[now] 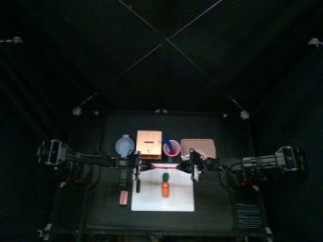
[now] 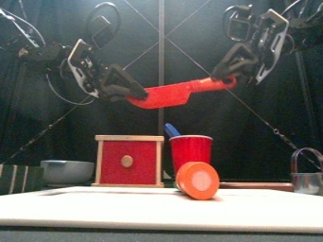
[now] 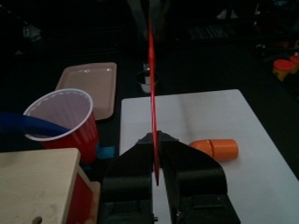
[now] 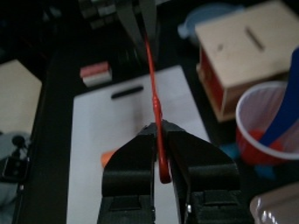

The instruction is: Cut carrot

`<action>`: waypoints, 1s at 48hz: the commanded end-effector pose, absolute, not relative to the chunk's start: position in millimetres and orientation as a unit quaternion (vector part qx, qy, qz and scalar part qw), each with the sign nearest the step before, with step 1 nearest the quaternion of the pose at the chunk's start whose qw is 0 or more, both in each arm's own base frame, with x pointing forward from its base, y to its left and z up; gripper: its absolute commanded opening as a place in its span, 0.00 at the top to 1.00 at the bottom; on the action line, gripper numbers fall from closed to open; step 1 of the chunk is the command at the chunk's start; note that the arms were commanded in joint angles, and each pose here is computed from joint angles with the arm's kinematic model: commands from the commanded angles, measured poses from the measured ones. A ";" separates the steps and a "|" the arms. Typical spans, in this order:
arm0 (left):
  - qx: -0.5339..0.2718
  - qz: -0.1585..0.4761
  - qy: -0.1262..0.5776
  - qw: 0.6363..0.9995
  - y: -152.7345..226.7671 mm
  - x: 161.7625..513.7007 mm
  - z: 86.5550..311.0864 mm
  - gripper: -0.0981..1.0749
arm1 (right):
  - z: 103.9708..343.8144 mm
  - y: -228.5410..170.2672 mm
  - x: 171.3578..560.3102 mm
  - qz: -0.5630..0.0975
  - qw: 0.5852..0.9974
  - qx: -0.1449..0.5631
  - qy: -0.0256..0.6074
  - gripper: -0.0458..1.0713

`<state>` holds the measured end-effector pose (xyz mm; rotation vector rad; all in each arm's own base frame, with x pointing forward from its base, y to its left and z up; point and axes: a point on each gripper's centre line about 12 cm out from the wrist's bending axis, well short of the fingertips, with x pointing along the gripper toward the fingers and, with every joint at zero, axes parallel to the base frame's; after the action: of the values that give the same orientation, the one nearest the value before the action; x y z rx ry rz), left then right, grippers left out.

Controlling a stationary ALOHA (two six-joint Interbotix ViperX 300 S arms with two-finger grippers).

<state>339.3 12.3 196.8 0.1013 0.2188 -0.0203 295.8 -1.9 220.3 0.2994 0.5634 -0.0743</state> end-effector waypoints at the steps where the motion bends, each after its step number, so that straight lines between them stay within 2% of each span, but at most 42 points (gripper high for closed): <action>1: 0.054 -0.008 0.083 0.995 14.3 343.7 212.0 0.57 | 226.3 -3.2 301.9 -0.036 0.945 0.157 0.286 0.51; 16: 0.054 -0.009 0.086 0.995 13.2 343.5 210.8 0.57 | 218.6 -6.7 306.3 -0.043 0.939 0.159 0.301 0.25; 37: 0.056 -0.013 0.089 0.994 11.3 343.4 207.8 0.57 | 235.7 -23.1 302.6 -0.063 0.948 0.154 0.272 0.24; 48: 0.055 -0.013 0.089 0.994 11.5 343.8 208.3 0.57 | 236.2 -26.5 302.1 -0.065 0.949 0.145 0.273 0.24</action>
<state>339.2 11.3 197.5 0.1075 0.2158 -0.0266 299.2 -24.8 223.0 0.2992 0.5952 -0.1340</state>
